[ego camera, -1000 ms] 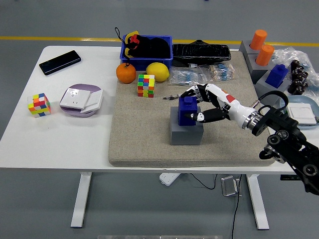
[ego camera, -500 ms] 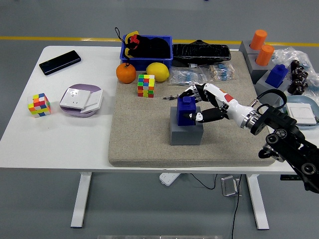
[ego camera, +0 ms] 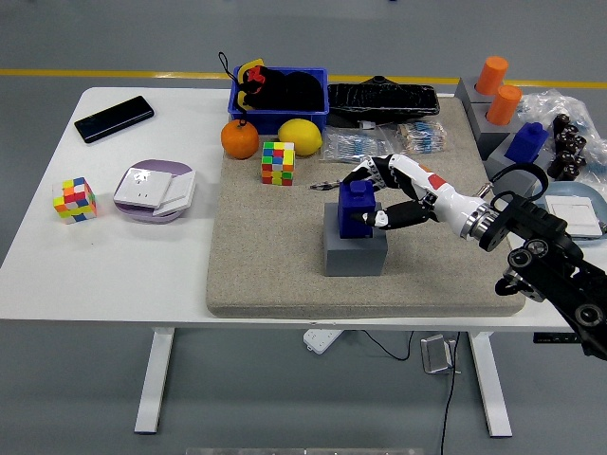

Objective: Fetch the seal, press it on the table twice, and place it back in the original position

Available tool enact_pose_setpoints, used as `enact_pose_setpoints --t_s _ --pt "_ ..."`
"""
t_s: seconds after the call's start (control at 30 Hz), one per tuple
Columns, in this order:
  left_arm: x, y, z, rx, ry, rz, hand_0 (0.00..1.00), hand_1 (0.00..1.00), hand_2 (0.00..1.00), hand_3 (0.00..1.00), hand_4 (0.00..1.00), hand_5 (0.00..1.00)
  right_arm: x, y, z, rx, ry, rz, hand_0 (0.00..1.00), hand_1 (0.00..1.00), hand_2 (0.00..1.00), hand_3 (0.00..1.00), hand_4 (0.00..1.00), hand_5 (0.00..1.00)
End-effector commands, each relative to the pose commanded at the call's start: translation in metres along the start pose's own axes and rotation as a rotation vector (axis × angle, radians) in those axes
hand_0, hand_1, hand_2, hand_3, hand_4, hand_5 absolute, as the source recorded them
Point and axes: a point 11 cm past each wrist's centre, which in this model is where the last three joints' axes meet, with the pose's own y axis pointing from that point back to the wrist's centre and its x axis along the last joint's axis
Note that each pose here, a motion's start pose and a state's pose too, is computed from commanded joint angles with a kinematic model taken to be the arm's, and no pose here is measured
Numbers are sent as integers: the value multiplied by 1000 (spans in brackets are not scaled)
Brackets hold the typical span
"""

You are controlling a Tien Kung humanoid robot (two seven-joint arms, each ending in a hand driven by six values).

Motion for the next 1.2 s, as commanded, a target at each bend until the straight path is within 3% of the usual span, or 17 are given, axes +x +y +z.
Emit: enact_pose_setpoints --t_s 0.97,1.0,1.17,1.2 --pt "-2 0 1 -3 3 -4 725 696 682 751 697 250 -4 3 6 -12 2 -6 597 464 467 514 728 2" --pt "-2 -1 0 -2 3 -4 725 696 682 751 697 250 -4 3 6 -12 2 -6 618 504 502 555 754 2" --pt "-2 0 0 -2 3 -4 725 696 682 751 697 250 -4 2 6 -12 2 -9 618 504 502 555 754 2" --pt "-2 0 1 -3 4 -3 724 696 682 751 697 250 -3 2 5 -11 3 -9 676 655 643 719 912 2"
